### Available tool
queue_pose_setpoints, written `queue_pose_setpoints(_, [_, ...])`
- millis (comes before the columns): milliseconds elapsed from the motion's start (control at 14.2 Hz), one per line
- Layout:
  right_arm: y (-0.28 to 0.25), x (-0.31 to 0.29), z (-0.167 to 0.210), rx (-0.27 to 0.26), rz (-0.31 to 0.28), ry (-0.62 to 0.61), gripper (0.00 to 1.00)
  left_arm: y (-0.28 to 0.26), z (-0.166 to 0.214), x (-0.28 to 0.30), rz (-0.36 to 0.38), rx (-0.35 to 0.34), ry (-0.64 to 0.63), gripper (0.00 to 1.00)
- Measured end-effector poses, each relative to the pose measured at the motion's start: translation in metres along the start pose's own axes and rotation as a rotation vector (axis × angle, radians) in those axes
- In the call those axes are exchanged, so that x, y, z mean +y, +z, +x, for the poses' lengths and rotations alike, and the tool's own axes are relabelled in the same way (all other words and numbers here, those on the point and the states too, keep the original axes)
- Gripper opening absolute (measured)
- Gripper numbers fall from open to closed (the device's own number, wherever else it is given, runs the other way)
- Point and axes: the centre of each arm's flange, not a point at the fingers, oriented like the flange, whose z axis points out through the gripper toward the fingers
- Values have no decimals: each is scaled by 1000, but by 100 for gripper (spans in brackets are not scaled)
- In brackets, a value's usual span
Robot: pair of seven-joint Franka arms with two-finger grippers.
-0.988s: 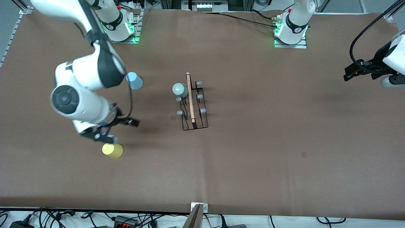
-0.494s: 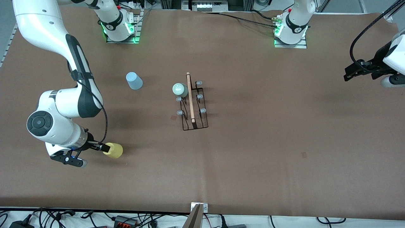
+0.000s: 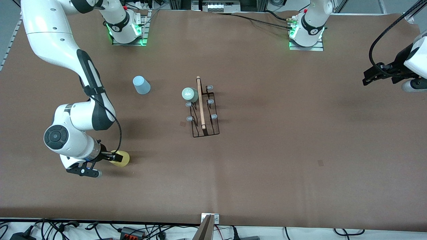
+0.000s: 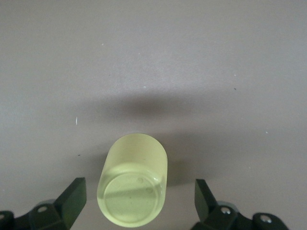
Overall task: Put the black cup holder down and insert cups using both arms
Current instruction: 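Move the right gripper to the yellow cup and grasp it, then carry the yellow cup to the holder with the right gripper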
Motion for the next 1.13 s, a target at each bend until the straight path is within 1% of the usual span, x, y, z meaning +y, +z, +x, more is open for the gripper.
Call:
queue_pose_setpoints(141, [11,0,-2,-12,-2,-45,100,0,0,0,0,0,0,100])
queue_pose_setpoints(353, [30,-2,-4,-24,-3,-61,100,0,0,0,0,0,1,100])
queue_pose_setpoints(565, [26,-12,-3,-19,9,-83,69,0,0,0,0,0,2,100])
queue_pose_setpoints(706, [0,-23,3,-22,18,-113,68,0,0,0,0,0,2,100])
queue_pose_setpoints(847, [-48,-45,9,-41,43,-155,68,0,0,0,0,0,2,100])
queue_pose_setpoints(988, [-101,-90,0,-59,101,-221,68,-1,0,0,0,1,2,100])
queue_pose_setpoints(1129, [-139,-140,-21,-53,144,-297,68,-1,0,0,0,2,2,100])
